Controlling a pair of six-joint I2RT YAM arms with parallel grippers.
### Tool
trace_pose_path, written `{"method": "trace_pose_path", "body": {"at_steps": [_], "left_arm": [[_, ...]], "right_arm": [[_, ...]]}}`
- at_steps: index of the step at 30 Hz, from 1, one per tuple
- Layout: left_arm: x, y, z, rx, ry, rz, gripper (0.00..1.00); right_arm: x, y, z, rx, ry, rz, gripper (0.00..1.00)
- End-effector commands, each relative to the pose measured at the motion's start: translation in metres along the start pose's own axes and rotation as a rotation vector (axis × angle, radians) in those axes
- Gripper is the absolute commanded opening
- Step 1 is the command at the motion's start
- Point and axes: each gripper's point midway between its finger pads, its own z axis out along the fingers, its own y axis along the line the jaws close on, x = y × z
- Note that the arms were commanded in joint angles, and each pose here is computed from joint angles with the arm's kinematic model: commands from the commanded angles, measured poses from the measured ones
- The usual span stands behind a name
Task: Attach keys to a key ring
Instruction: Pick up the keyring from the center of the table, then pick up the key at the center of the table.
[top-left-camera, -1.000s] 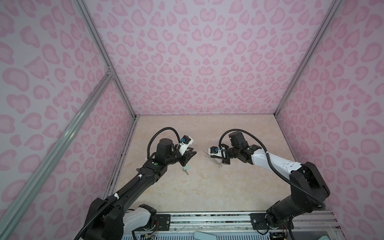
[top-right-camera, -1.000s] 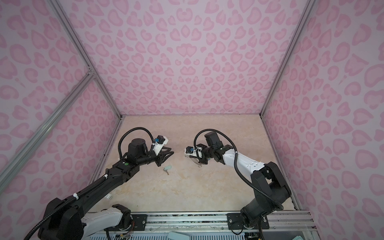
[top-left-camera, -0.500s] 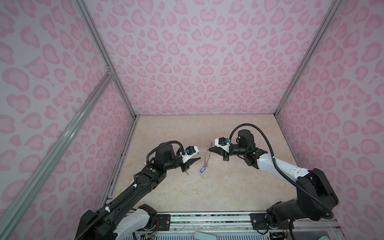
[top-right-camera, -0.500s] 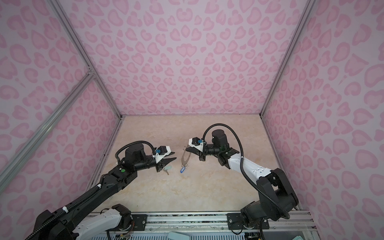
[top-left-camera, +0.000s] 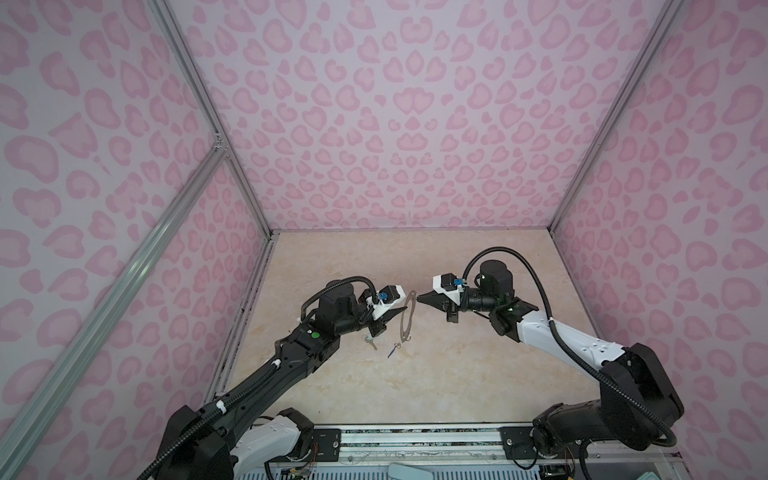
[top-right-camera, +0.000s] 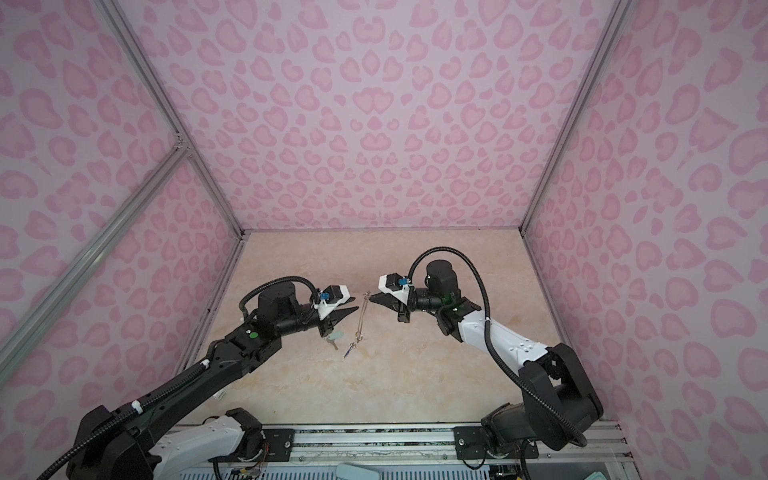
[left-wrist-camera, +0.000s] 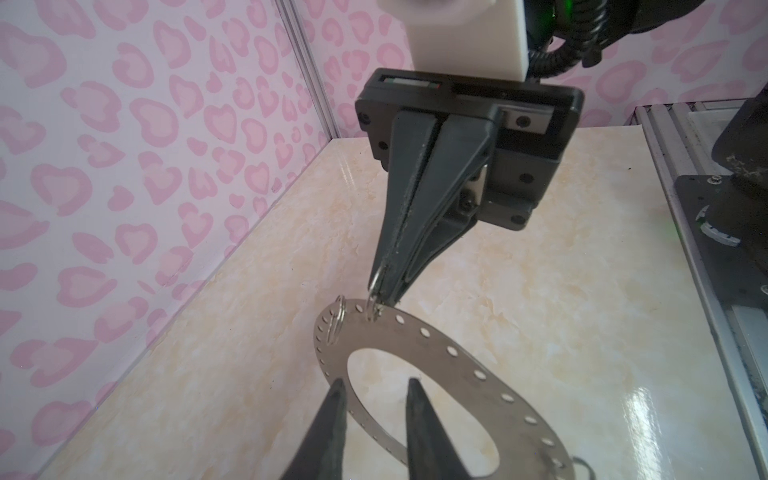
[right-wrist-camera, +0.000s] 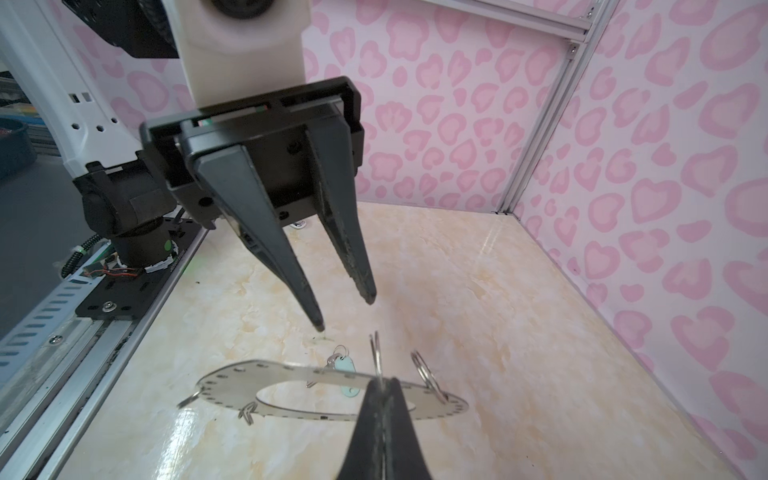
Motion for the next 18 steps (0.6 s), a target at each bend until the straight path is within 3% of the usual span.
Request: {"method": "trace_pose_path", "body": {"at_steps": [1, 6, 12, 18], "left_arm": [[-0.015, 0.009, 0.001, -0.034, -0.045, 0.005, 0.26], [0.003, 0.022, 0.004, -0.096, 0.040, -0.098, 0.27], [0.047, 0.044, -0.012, -0.228, 0.164, -0.452, 0.30], [0.116, 0.034, -0.046, -0.400, 0.434, -0.756, 0.30]], "right_arm": [[-0.005, 0.002, 0.000, -0.004, -0.029, -0.002, 0.00], [-0.002, -0.003, -0.002, 0.036, -0.008, 0.016, 0.00], [0.012, -0.005, -0.011, 0.105, 0.079, -0.008, 0.00], [0.022, -0.008, -0.021, 0.186, 0.140, -0.037, 0.00]]}}
